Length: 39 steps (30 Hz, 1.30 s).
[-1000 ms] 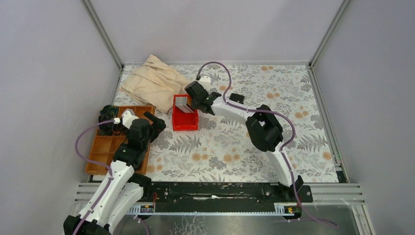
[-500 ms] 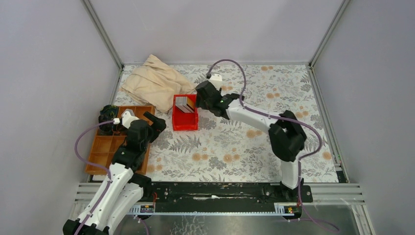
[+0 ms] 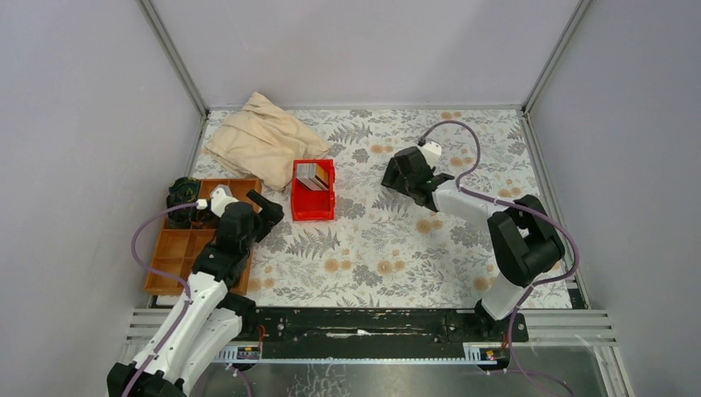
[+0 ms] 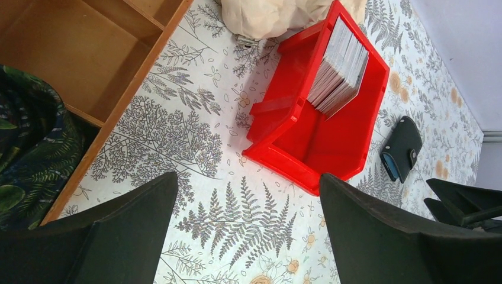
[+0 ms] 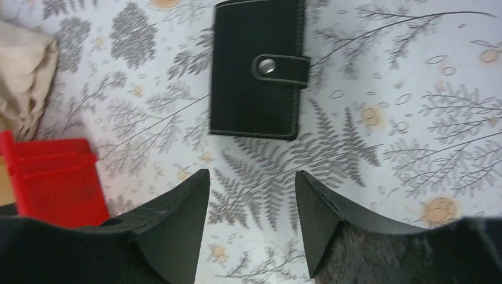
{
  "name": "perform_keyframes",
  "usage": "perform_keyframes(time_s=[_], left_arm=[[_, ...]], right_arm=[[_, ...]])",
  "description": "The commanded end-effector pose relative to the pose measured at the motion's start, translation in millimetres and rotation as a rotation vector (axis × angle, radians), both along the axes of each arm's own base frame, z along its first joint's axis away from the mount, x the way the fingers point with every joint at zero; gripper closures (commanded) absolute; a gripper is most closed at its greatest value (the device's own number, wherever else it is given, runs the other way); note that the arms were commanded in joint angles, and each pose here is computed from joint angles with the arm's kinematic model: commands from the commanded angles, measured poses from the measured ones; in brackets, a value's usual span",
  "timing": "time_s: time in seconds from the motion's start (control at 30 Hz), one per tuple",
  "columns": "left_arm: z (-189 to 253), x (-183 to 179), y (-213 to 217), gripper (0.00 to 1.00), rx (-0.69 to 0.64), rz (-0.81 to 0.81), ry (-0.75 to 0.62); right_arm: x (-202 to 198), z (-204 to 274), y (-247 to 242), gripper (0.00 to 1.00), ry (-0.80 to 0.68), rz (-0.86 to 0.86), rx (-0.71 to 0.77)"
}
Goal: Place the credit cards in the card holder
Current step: Move the storage box to the center of the board, then move the card holder to the center of the board.
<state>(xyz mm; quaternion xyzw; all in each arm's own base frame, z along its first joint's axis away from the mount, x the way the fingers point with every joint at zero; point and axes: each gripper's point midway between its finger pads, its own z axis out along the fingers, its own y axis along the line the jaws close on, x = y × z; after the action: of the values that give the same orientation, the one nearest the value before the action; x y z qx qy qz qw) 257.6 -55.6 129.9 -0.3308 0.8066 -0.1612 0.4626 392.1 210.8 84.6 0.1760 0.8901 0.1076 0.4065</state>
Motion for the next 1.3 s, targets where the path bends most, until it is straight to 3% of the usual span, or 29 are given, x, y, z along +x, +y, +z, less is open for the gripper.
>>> perform_keyframes(time_s=[0.0, 0.8, 1.27], left_arm=[[13, 10, -7, 0.04, -0.006, -0.024, -0.059], [13, 14, -18, 0.04, -0.026, -0.064, -0.077], [10, 12, -19, 0.04, -0.025, -0.07, -0.077]], right_arm=[[21, 16, -2, 0.38, -0.065, -0.023, 0.123], [85, -21, -32, 0.38, 0.043, -0.062, -0.155], [99, -32, -50, 0.38, 0.06, -0.087, -0.156]])
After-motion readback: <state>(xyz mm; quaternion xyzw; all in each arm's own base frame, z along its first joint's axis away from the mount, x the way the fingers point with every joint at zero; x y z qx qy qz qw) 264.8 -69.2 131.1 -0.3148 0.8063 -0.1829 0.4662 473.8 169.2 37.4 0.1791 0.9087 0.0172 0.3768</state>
